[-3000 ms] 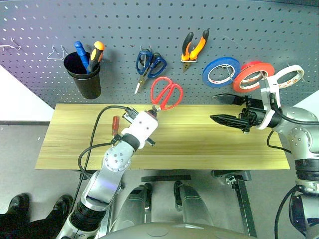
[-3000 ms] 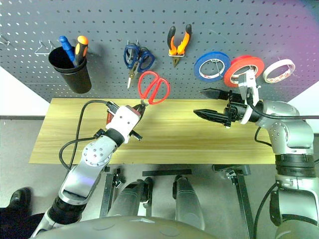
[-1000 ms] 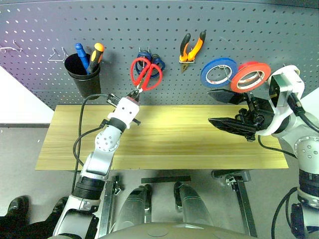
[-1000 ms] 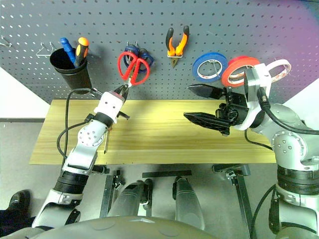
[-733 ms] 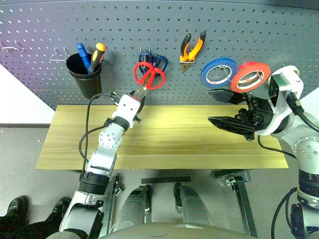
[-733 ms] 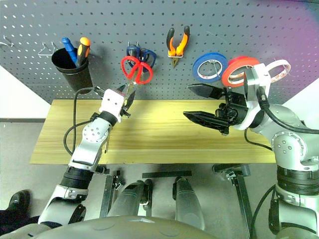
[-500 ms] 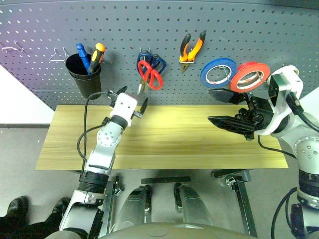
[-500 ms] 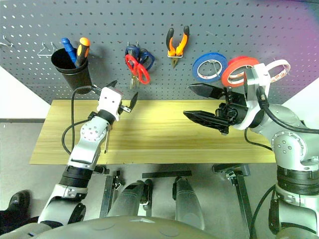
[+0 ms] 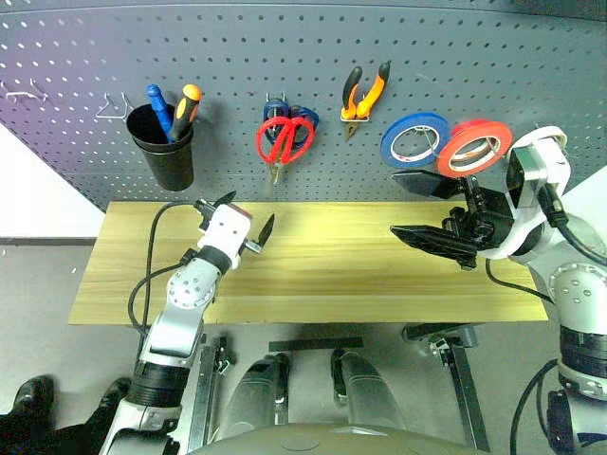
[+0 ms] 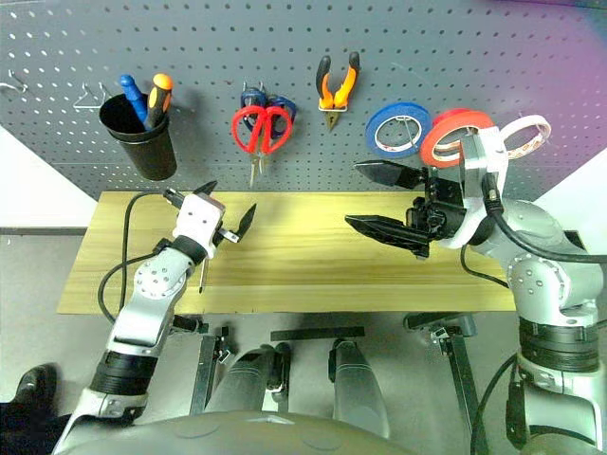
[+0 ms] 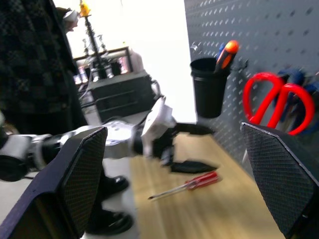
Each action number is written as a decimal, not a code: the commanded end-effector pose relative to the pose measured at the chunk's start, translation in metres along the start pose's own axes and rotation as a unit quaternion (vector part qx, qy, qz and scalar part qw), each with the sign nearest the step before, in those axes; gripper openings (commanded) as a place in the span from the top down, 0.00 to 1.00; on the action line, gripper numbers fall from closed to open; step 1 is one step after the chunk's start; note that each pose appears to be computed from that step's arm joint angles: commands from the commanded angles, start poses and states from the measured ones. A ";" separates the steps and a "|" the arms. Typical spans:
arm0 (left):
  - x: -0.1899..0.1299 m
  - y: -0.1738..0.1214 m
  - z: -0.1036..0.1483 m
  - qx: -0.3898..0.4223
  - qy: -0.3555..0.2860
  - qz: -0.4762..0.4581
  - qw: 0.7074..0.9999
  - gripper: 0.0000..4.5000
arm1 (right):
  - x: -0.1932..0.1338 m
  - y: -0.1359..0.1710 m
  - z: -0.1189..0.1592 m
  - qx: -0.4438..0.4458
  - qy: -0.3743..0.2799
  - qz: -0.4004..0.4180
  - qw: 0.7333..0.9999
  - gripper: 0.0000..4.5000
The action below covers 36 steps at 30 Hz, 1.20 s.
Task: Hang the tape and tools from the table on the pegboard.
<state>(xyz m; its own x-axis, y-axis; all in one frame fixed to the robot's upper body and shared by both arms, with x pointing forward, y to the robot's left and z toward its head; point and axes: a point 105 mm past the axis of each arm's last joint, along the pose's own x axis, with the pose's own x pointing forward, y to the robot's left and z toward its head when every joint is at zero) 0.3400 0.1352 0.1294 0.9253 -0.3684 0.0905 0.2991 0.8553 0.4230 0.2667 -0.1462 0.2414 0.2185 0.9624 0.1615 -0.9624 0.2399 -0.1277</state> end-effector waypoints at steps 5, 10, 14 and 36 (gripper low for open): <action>-0.015 0.015 -0.004 0.008 0.013 0.005 1.000 0.01 | -0.019 0.000 -0.017 0.039 0.057 0.022 0.997 0.00; -0.016 0.026 -0.019 0.001 0.041 0.030 0.999 0.01 | -0.030 -0.002 -0.022 0.029 0.071 0.024 0.997 0.00; -0.018 0.022 -0.031 -0.015 0.064 0.014 0.998 0.01 | -0.036 0.000 -0.025 0.025 0.075 0.033 0.996 0.00; -0.020 0.054 -0.089 -0.089 0.225 0.091 0.966 0.01 | -0.078 0.001 -0.054 0.041 0.095 0.045 0.994 0.00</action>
<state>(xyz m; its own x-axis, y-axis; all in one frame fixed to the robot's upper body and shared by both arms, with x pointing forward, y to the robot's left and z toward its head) 0.3548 0.2207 0.0643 0.9541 -0.0433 -0.2962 0.1252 0.9566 0.2633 0.2605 -0.2116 0.1704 0.1541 0.9876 -0.0308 -0.9880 0.1539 -0.0102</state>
